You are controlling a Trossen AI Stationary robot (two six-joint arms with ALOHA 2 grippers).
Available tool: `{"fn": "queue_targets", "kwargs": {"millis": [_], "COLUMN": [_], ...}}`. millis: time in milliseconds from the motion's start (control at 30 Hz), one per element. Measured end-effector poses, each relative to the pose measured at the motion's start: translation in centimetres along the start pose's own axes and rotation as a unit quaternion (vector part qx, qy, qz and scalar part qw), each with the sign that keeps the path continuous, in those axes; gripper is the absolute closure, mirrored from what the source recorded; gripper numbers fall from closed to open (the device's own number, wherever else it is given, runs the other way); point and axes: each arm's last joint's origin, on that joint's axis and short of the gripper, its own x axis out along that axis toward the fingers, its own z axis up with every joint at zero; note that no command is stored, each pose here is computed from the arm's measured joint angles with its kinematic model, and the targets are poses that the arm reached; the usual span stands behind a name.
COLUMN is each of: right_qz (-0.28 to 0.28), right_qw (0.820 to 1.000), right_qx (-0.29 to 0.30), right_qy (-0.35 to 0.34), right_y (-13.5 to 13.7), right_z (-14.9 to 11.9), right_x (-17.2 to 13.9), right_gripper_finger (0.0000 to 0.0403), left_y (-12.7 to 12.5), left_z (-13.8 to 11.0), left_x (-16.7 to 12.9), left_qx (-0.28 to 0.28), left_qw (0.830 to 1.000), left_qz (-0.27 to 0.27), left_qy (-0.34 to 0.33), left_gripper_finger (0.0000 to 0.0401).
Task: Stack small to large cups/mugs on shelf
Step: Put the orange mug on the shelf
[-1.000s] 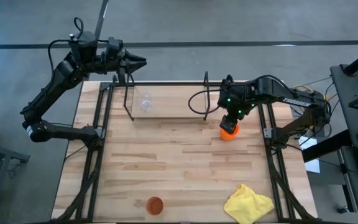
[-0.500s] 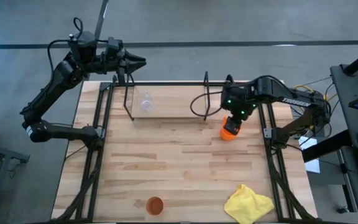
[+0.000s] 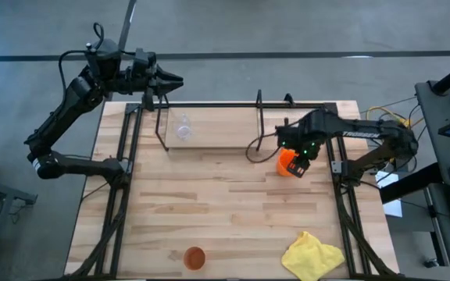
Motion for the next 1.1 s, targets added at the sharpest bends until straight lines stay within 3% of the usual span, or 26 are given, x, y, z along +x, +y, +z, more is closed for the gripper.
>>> {"fn": "queue_targets", "kwargs": {"millis": [133,433,633,833,1100], "right_qz": [-0.028,-0.02,-0.044,-0.028,0.001], "right_qw": [0.999,0.997,0.985,0.972,0.969], "right_qx": [0.029,0.075,0.167,0.234,0.243], "right_qy": [0.003,-0.029,-0.02,-0.015,-0.04], "right_y": [-0.2,-0.7,-2.4,-3.3,-3.2], "right_z": [0.3,1.4,1.6,2.0,2.7], "right_x": [2.5,5.2,6.5,7.3,7.5], "right_gripper_finger": [0.0252,0.0253,0.0253,0.0253,0.0253], "left_y": [0.0,0.1,0.0,0.0,0.0], "left_z": [0.0,0.0,0.0,0.0,0.0], "left_x": [0.0,0.1,0.0,0.0,0.0], "left_qx": [0.0,-0.001,-0.001,-0.001,-0.001], "left_qw": [1.0,1.0,1.0,1.0,1.0], "left_qz": [0.001,0.002,0.002,0.002,0.002], "left_qy": [0.0,0.0,0.0,0.0,0.0], "left_gripper_finger": [0.034,0.034,0.034,0.034,0.034]}}
